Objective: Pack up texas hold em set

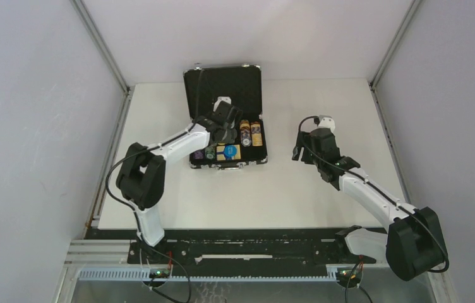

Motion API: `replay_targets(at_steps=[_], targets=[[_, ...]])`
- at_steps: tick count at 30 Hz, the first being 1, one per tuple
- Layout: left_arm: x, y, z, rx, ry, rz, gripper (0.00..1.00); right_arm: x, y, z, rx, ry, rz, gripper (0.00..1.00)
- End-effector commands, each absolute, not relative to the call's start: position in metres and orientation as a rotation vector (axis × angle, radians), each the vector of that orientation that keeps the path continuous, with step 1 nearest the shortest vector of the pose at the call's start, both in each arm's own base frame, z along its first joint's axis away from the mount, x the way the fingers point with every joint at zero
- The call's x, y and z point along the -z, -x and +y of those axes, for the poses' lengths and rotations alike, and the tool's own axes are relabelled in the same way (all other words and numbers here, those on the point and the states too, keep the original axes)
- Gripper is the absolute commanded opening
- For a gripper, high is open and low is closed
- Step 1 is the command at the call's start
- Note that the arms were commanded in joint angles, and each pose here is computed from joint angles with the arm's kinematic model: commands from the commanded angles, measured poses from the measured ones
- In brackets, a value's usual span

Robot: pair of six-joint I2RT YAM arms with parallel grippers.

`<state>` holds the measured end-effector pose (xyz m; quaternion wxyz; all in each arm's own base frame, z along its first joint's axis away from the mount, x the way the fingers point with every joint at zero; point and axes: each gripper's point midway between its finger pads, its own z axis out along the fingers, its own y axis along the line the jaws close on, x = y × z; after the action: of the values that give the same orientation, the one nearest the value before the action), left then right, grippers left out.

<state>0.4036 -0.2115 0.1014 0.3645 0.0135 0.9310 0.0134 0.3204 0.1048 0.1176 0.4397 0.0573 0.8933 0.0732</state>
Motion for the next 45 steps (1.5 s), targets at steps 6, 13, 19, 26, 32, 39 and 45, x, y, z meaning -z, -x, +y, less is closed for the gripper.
replay_targets(at_steps=[6,13,19,26,32,39,45], targets=[[-0.086,-0.428,-0.224,-0.035,-0.070,2.419,0.56,-0.116,-0.329,0.103,-0.174,-0.139,2.200,0.80],[-0.076,-0.433,-0.210,-0.061,-0.033,2.442,0.58,-0.114,-0.330,0.103,-0.174,-0.139,2.208,0.80],[-0.080,-0.435,-0.197,-0.066,0.001,2.433,0.67,-0.112,-0.330,0.105,-0.187,-0.140,2.213,0.79],[-0.109,-0.430,-0.204,0.026,0.010,2.376,0.86,-0.122,-0.333,0.118,-0.253,-0.111,2.193,0.79],[-0.159,-0.415,-0.206,0.102,0.019,2.270,0.86,-0.137,-0.346,0.151,-0.273,-0.035,2.182,0.56],[-0.166,-0.373,-0.180,0.135,0.084,2.220,0.86,-0.131,-0.370,0.205,-0.307,0.058,2.232,0.04],[-0.151,-0.345,-0.165,0.162,0.108,2.216,0.86,-0.102,-0.368,0.244,-0.343,0.125,2.295,0.00]])
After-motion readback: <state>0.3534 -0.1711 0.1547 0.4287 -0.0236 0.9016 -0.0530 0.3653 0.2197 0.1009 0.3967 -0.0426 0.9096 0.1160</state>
